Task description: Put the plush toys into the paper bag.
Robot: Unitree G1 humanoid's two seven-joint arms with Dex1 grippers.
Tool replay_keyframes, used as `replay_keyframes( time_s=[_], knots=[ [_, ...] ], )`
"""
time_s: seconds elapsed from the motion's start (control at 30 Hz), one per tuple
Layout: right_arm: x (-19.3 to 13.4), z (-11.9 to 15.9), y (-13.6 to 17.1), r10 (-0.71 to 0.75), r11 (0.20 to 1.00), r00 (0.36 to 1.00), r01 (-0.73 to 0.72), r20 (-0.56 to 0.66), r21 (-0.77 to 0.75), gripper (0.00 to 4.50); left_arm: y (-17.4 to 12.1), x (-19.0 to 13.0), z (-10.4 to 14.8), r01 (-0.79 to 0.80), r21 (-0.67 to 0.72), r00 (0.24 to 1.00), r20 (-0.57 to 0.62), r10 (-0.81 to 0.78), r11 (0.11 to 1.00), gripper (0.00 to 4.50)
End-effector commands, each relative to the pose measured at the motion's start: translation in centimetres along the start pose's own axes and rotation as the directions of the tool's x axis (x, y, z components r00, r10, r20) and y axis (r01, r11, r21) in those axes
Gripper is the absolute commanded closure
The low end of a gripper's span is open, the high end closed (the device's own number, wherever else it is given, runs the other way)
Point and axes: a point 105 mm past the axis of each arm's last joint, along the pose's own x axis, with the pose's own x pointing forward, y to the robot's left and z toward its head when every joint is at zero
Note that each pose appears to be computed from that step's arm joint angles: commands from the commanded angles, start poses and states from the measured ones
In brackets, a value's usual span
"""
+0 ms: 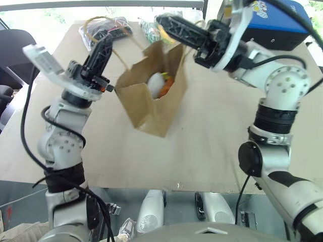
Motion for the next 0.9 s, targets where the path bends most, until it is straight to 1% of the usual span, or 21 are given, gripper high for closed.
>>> replay_keyframes(
  time_s=[0.03, 0.1, 0.13, 0.17, 0.2, 0.23, 0.27, 0.3, 0.4, 0.43, 0.5, 0.57, 0.6, 0.67, 0.7, 0.73, 0.77, 0.8, 0.83, 0.87, 0.9],
  knots=[
    [-1.3, -0.7, -0.7, -0.091, 0.993, 0.994, 0.086, -0.053, -0.080, 4.39, 0.3, 0.5, -1.4, 0.066, 0.034, 0.995, -0.082, -0.063, 0.997, 4.50],
    [-3.6, -3.0, -2.9, -0.251, 0.964, 0.958, 0.234, -0.140, -0.125, 4.39, 0.8, 0.4, -4.2, 0.068, 0.051, 0.981, -0.186, -0.057, 0.996, 4.50],
    [-5.1, -4.7, -3.8, -0.331, 0.936, 0.918, 0.290, -0.217, -0.200, 4.39, 0.8, 0.2, -5.7, 0.067, 0.025, 0.968, -0.243, -0.059, 0.997, 4.50],
    [-6.2, -5.8, -4.3, -0.387, 0.913, 0.884, 0.328, -0.261, -0.242, 3.88, 0.2, -0.2, -6.6, 0.101, -0.008, 0.957, -0.273, -0.100, 0.995, 4.50],
    [-6.9, -6.2, -4.3, -0.407, 0.904, 0.871, 0.342, -0.275, -0.256, 3.58, -0.2, -0.5, -6.9, 0.123, -0.034, 0.950, -0.284, -0.128, 0.992, 4.50],
    [-7.4, -6.3, -4.0, -0.415, 0.900, 0.865, 0.344, -0.284, -0.267, 3.06, -0.4, -0.8, -6.9, 0.134, -0.051, 0.949, -0.281, -0.143, 0.990, 4.50],
    [-8.3, -6.1, -3.1, -0.410, 0.901, 0.857, 0.327, -0.312, -0.286, 2.66, -0.3, -1.2, -6.6, 0.132, -0.042, 0.947, -0.290, -0.138, 0.990, 4.50],
    [-9.3, -5.9, -2.2, -0.408, 0.899, 0.845, 0.307, -0.345, -0.312, 2.27, 0.0, -1.5, -6.2, 0.116, -0.029, 0.948, -0.295, -0.119, 0.993, 3.95],
    [-11.2, -4.3, 0.0, -0.419, 0.886, 0.823, 0.280, -0.382, -0.370, 2.27, 0.0, -2.6, -4.9, 0.123, -0.028, 0.937, -0.326, -0.125, 0.992, 2.98],
    [-11.8, -4.1, 0.6, -0.428, 0.879, 0.812, 0.272, -0.397, -0.391, 2.27, -0.2, -3.0, -4.6, 0.128, -0.025, 0.931, -0.342, -0.129, 0.991, 2.56],
    [-12.5, -4.6, 1.3, -0.438, 0.873, 0.786, 0.257, -0.435, -0.415, 2.27, -0.3, -3.9, -4.0, 0.121, -0.045, 0.922, -0.364, -0.129, 0.992, 1.84],
    [-12.7, -5.7, 1.4, -0.441, 0.875, 0.781, 0.265, -0.441, -0.405, 2.27, -0.4, -5.0, -3.9, 0.120, -0.037, 0.904, -0.410, -0.125, 0.992, 1.02],
    [-12.8, -6.4, 1.1, -0.447, 0.873, 0.777, 0.271, -0.443, -0.405, 2.27, -0.6, -5.5, -4.1, 0.127, -0.037, 0.891, -0.434, -0.130, 0.991, 0.79],
    [-12.9, -7.7, 0.5, -0.473, 0.857, 0.752, 0.270, -0.459, -0.440, 2.27, -1.0, -6.1, -4.6, 0.135, -0.032, 0.873, -0.469, -0.135, 0.990, 0.79],
    [-12.9, -8.2, -0.3, -0.499, 0.840, 0.745, 0.292, -0.443, -0.457, 2.27, -1.6, -6.1, -5.2, 0.156, -0.024, 0.862, -0.485, -0.148, 0.987, 0.79],
    [-12.7, -8.3, -0.9, -0.510, 0.836, 0.755, 0.320, -0.412, -0.446, 2.78, -2.2, -6.0, -5.8, 0.176, -0.020, 0.854, -0.494, -0.162, 0.984, 0.75],
    [-12.3, -8.3, -1.1, -0.502, 0.840, 0.775, 0.334, -0.383, -0.427, 3.06, -2.6, -5.8, -6.3, 0.188, -0.013, 0.851, -0.498, -0.170, 0.982, 0.75],
    [-11.9, -7.9, -1.0, -0.485, 0.849, 0.798, 0.331, -0.358, -0.411, 3.48, -2.9, -5.6, -6.7, 0.192, -0.010, 0.850, -0.498, -0.171, 0.981, 0.75],
    [-11.5, -7.3, -0.7, -0.463, 0.858, 0.823, 0.323, -0.328, -0.400, 4.00, -3.0, -5.5, -7.0, 0.192, -0.006, 0.851, -0.497, -0.169, 0.981, 0.75],
    [-10.9, -6.0, -0.4, -0.430, 0.875, 0.860, 0.323, -0.273, -0.361, 4.42, -3.3, -5.3, -7.3, 0.194, -0.002, 0.853, -0.493, -0.170, 0.981, 0.75],
    [-10.6, -5.0, 0.0, -0.399, 0.889, 0.883, 0.308, -0.245, -0.339, 4.42, -3.4, -5.1, -7.5, 0.196, 0.002, 0.855, -0.490, -0.169, 0.981, 0.75]
  ],
)
